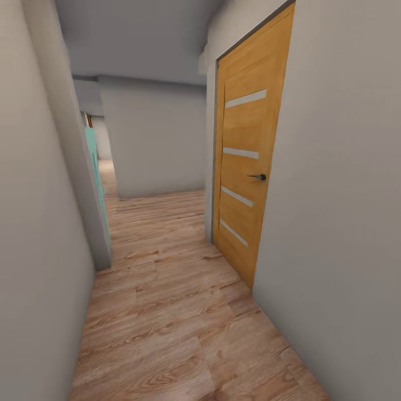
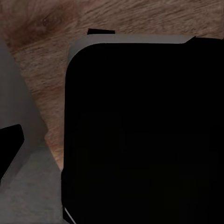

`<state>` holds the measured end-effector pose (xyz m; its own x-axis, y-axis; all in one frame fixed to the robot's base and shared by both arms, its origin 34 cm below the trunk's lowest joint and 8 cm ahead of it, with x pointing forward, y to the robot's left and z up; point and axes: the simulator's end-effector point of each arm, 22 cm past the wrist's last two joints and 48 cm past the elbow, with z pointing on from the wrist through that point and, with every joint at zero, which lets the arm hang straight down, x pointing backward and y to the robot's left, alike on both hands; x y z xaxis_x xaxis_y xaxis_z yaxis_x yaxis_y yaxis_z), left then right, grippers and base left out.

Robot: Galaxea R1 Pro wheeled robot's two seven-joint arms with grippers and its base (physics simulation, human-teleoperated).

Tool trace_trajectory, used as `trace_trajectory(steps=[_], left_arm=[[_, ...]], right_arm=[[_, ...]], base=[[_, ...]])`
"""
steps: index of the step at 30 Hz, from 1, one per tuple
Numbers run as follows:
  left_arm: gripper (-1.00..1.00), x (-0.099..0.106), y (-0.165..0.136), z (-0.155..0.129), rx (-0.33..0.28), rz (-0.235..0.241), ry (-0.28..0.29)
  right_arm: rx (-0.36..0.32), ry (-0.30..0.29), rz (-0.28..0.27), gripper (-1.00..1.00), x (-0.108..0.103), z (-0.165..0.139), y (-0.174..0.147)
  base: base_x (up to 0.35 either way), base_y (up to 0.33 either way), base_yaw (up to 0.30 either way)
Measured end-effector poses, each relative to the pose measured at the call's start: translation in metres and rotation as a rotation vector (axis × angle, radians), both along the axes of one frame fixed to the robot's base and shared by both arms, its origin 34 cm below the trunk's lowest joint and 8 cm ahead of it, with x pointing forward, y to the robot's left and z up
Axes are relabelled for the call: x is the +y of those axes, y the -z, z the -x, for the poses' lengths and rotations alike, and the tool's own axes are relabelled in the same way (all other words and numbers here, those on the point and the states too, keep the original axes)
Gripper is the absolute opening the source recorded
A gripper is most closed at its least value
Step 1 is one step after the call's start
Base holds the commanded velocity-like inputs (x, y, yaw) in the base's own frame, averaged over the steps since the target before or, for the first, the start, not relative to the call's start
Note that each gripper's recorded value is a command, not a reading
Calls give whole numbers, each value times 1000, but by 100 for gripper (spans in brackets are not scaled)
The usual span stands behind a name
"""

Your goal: Move the two storage containers from the living room to the garage. In the garage, place one container on the floor and stack the other container on top of it (either order is fine).

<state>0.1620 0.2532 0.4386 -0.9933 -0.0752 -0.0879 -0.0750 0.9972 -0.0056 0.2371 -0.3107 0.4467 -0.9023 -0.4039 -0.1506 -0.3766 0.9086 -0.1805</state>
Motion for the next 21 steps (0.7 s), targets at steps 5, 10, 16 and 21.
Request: trace_trajectory(steps=[5,10,16,21], left_arm=[[100,0,0,0,0,0,1],[100,0,0,0,0,0,0],[100,0,0,1,7,0,1],[100,1,0,2,9,-1,0]], right_arm=[[-1,2,2,100,-2,0,0],[1,7,2,100,-1,0,0],[1,9,2,100,-2,0,0],[0,9,3,100,-3,0,0]], base=[[321,0,150],[321,0,14],[321,0,1],[321,0,119]])
